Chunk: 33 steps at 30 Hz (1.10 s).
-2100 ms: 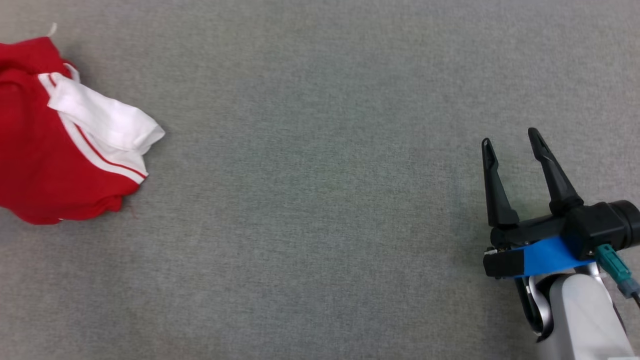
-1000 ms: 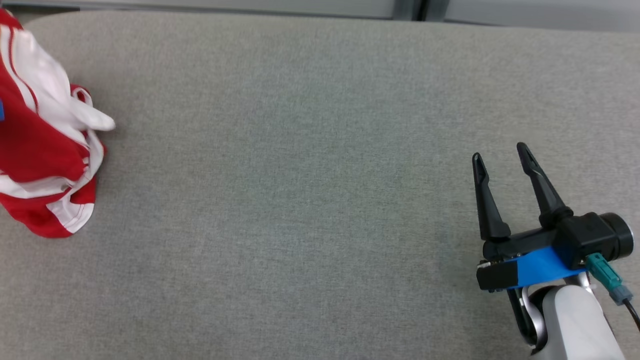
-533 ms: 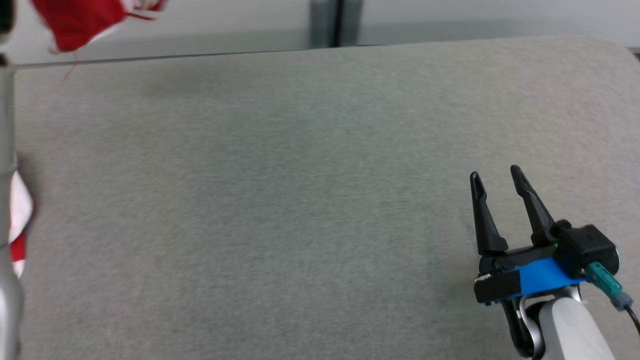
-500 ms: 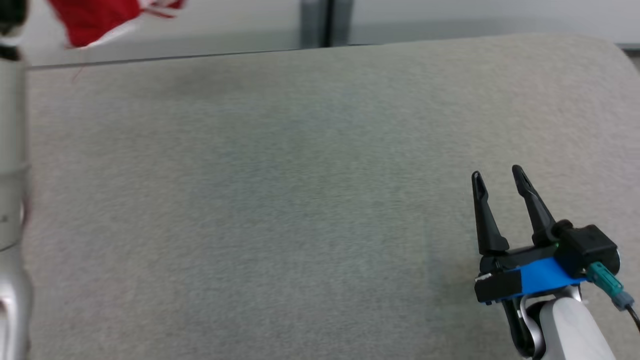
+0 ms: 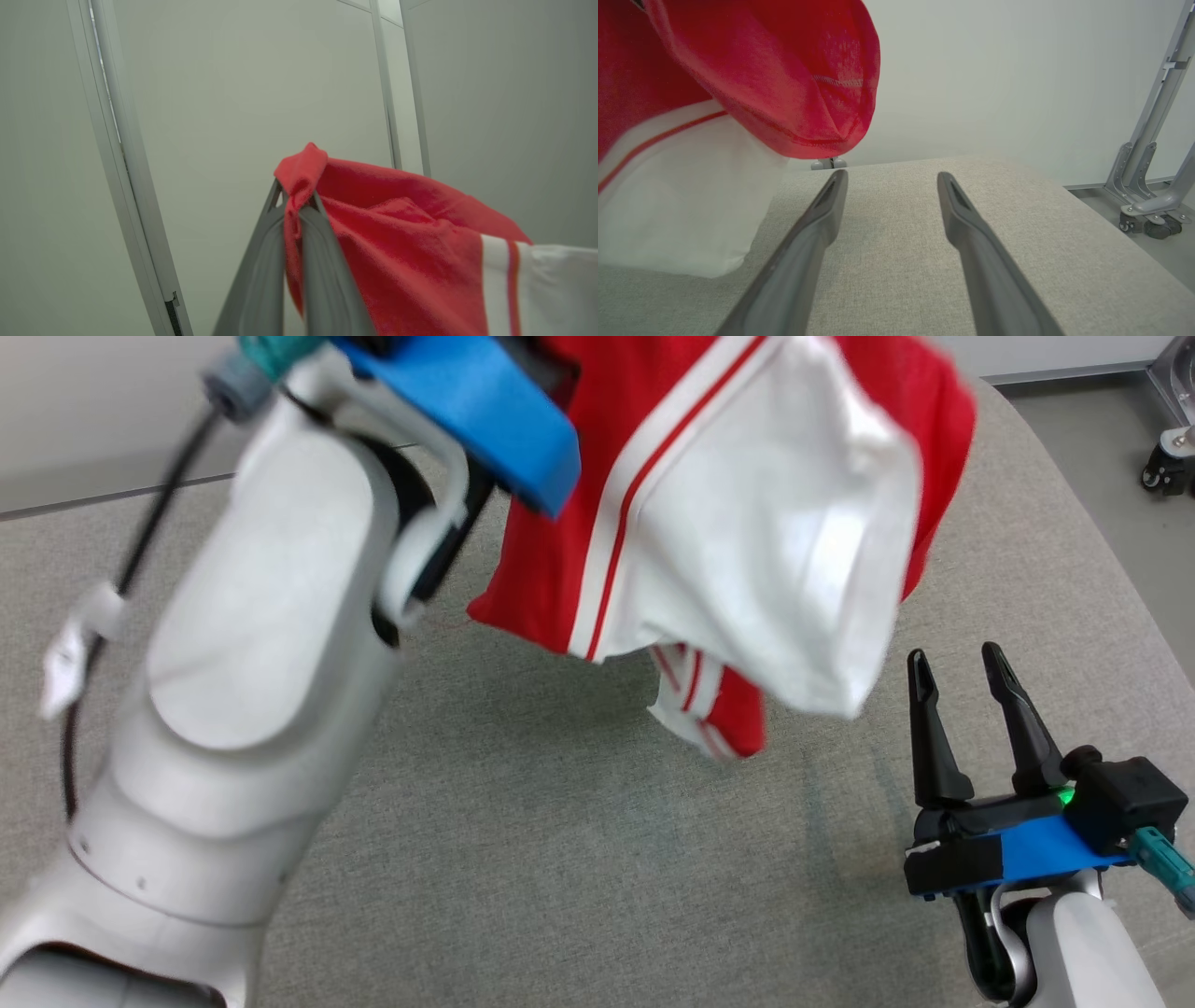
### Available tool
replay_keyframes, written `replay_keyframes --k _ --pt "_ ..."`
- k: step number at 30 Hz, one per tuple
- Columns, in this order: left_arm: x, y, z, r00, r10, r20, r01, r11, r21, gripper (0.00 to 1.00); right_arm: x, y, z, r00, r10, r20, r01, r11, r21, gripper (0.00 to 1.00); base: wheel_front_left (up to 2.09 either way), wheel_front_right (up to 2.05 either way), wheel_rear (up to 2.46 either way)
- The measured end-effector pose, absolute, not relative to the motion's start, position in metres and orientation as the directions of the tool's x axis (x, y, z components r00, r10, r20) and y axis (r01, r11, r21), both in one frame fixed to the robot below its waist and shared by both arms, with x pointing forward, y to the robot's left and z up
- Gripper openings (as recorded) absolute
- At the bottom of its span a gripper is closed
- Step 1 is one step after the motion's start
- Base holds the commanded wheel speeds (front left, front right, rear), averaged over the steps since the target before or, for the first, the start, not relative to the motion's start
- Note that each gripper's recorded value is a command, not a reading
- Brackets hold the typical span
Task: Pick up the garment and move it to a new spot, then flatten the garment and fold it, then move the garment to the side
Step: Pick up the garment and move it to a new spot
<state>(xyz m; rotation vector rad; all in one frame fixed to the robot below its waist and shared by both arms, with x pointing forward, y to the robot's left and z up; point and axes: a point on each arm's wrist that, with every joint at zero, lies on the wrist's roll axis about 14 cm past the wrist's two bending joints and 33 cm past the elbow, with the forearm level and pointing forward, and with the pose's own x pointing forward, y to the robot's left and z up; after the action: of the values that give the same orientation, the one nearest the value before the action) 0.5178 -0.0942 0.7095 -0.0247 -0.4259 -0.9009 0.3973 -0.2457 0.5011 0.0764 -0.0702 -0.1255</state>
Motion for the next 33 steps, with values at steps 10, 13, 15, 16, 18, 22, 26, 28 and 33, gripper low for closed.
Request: replay_keyframes --k 10,13,15,16,18,22,26,28,33 --pt "0.472 -0.085 0.5 0.66 -0.751 -0.031 0.733 0.652 -0.195 0.0 0.402 -0.24 0.501 0.992 -0.11 0.068 0.104 0.991 0.079 1.0 0.0 0.0 0.0" --pt "0.449 -0.08 0.457 0.653 -0.746 -0.13 0.704 0.661 -0.261 0.0 0.404 -0.235 0.5 0.993 -0.097 0.066 0.091 0.992 0.083 1.0 0.0 0.0 0.0" --pt "0.437 -0.081 0.444 0.64 -0.751 -0.164 0.702 0.658 -0.274 0.43 0.405 -0.232 0.499 0.994 -0.086 0.064 0.08 0.993 0.086 1.0 0.0 0.0 0.0" --pt "0.433 -0.082 0.441 0.634 -0.755 -0.167 0.706 0.654 -0.272 1.0 0.405 -0.23 0.499 0.995 -0.081 0.062 0.075 0.993 0.087 1.0 0.0 0.0 0.0" --pt "0.43 -0.084 0.447 0.637 -0.758 -0.14 0.718 0.65 -0.25 1.0 0.406 -0.227 0.5 0.995 -0.072 0.068 0.066 0.994 0.089 1.0 0.0 0.0 0.0" --pt "0.442 -0.081 0.484 0.675 -0.737 -0.027 0.721 0.666 -0.192 1.0 0.404 -0.221 0.506 0.995 -0.056 0.084 0.048 0.994 0.095 1.0 0.0 0.0 0.0" --pt "0.453 -0.056 0.52 0.746 -0.664 0.06 0.665 0.734 -0.141 1.0 0.398 -0.212 0.511 0.995 -0.036 0.096 0.026 0.994 0.103 1.0 0.0 0.0 0.0" --pt "0.46 -0.032 0.536 0.792 -0.602 0.102 0.61 0.784 -0.113 1.0 0.397 -0.206 0.511 0.995 -0.019 0.098 0.009 0.994 0.106 1.0 0.0 0.0 0.0" --pt "0.462 0.049 0.552 0.901 -0.403 0.16 0.416 0.907 -0.062 1.0 0.401 -0.185 0.515 0.993 0.037 0.112 -0.051 0.992 0.119 1.0 0.0 0.0 0.0"
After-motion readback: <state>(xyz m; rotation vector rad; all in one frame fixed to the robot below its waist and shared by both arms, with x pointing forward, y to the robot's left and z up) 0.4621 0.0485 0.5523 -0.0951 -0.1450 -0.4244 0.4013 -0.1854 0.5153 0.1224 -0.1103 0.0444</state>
